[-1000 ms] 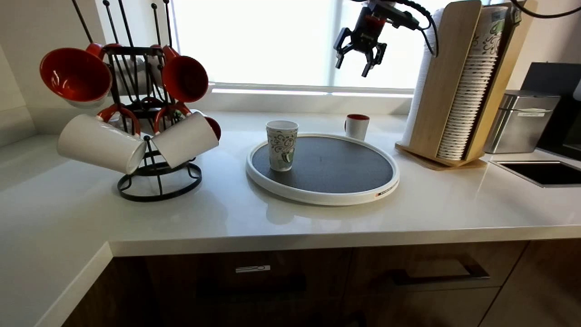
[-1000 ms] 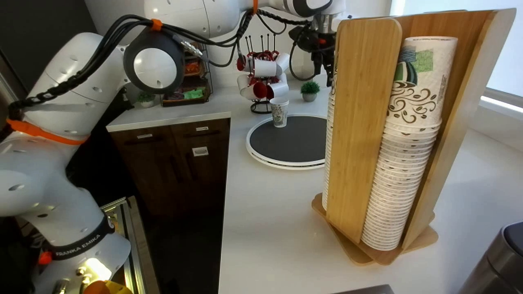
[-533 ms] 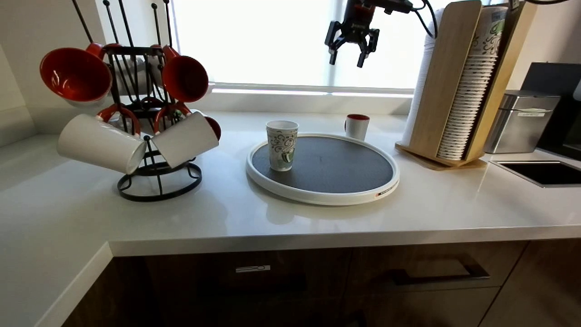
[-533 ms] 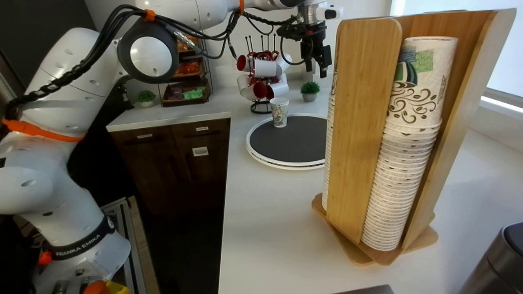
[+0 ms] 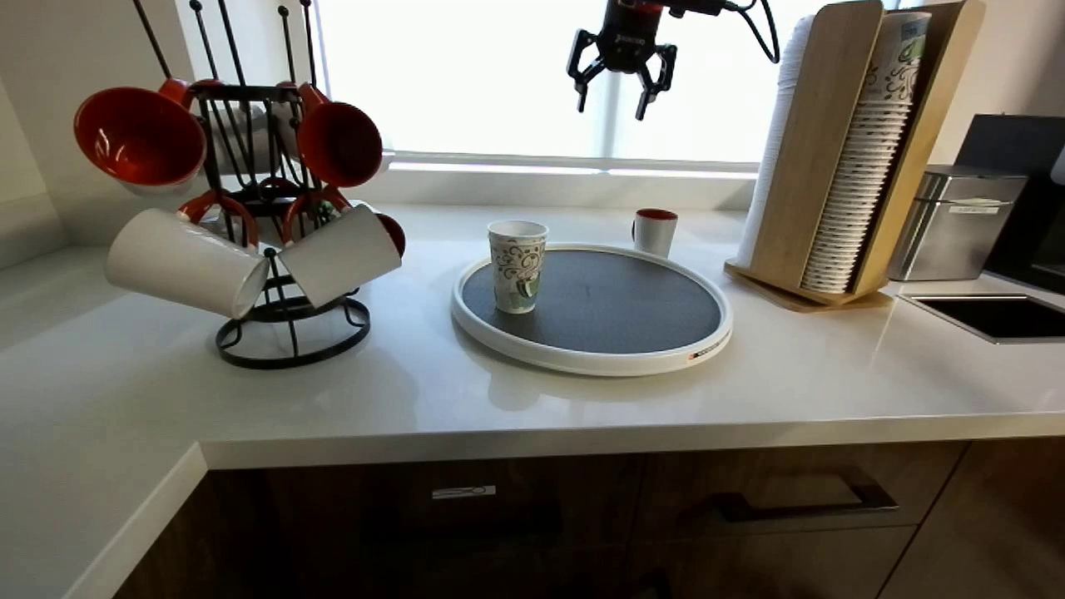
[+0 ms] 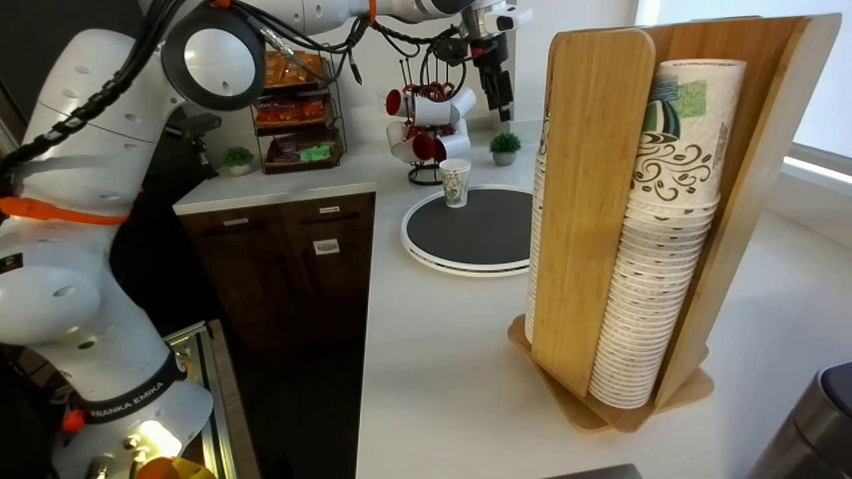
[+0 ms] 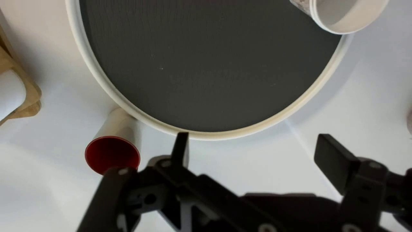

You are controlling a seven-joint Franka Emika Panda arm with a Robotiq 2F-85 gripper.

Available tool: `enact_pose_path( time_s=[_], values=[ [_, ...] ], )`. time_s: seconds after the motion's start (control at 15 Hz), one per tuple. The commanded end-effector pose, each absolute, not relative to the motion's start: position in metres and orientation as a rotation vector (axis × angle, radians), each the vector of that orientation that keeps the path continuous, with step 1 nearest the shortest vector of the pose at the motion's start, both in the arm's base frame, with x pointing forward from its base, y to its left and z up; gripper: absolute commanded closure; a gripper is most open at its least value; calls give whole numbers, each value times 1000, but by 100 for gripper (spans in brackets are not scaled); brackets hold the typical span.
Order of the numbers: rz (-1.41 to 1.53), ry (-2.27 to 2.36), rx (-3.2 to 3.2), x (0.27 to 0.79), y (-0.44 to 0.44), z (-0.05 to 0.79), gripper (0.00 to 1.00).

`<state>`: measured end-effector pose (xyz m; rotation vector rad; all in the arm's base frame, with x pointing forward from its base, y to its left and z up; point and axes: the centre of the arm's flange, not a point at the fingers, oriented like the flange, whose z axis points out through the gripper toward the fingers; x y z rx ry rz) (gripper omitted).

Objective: Remove the right cup from the grey tray

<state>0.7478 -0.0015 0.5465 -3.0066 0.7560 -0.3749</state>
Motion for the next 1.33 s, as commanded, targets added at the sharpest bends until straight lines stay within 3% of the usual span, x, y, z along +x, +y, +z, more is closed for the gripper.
enact_pose_path(
  time_s=[0.0,0.93,1.0,1.27],
  values=[
    [-454,918,-3003,674,-8,527,0],
    [-321,1316,-2567,589,-82,495,0],
    [-320,1283,-2681,651,-79,518,0],
    [-311,1319,-2612,631,-90,513,0]
  ],
)
